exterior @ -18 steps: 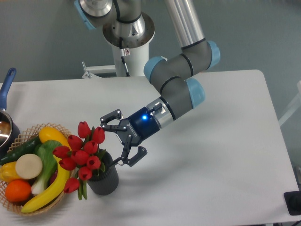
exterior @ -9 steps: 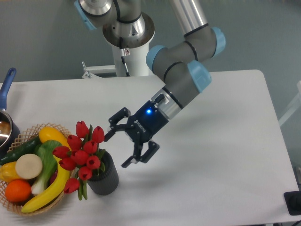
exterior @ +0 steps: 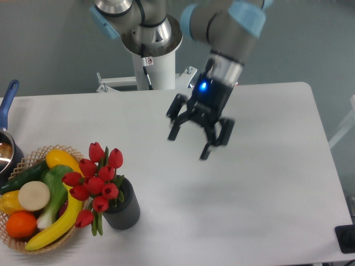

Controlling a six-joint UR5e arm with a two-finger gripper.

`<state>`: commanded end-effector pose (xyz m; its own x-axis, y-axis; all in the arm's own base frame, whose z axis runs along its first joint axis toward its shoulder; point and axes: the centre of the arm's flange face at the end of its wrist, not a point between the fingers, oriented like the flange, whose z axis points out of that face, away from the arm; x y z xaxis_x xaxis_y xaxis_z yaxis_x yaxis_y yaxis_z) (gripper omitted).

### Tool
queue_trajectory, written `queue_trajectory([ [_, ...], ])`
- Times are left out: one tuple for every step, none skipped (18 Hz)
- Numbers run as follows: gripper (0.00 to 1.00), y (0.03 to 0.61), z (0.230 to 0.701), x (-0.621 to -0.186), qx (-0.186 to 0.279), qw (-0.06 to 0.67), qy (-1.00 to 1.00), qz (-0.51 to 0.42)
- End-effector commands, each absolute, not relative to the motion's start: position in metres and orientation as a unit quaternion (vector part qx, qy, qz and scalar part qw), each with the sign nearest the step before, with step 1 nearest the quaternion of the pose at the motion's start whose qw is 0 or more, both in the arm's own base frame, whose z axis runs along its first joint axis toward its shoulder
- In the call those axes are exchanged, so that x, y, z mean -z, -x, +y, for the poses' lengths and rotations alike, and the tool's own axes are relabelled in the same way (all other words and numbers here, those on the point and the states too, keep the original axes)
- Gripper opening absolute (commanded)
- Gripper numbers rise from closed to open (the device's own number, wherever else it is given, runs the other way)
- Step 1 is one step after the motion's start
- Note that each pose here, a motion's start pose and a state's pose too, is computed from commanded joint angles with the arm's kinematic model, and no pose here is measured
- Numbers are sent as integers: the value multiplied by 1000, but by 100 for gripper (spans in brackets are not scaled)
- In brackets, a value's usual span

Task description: Insert the flowers into the vase

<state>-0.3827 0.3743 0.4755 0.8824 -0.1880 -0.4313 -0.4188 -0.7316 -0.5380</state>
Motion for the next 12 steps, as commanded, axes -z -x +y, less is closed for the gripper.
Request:
queue_trajectory([
  [100,382,367,-480,-192,305,919,159],
  [100,381,361,-484,-193,288,925,153],
  [100,382,357,-489,-189,284,928,150],
  [100,384,356,-495,-187,279,928,162],
  [100,385,353,-497,-181,265,929,185],
  [100,390,345,-499,-181,241,930,208],
  [100,396,334,-500,-179,222,931,226],
  [100,401,322,-502,-173,210,932,240],
  [100,405,314,-503,-167,203,931,253],
  [100,406,308,-506,-166,198,929,264],
  [100,408,303,-506,-161,196,929,268],
  [100,408,298,-506,-160,194,930,268],
])
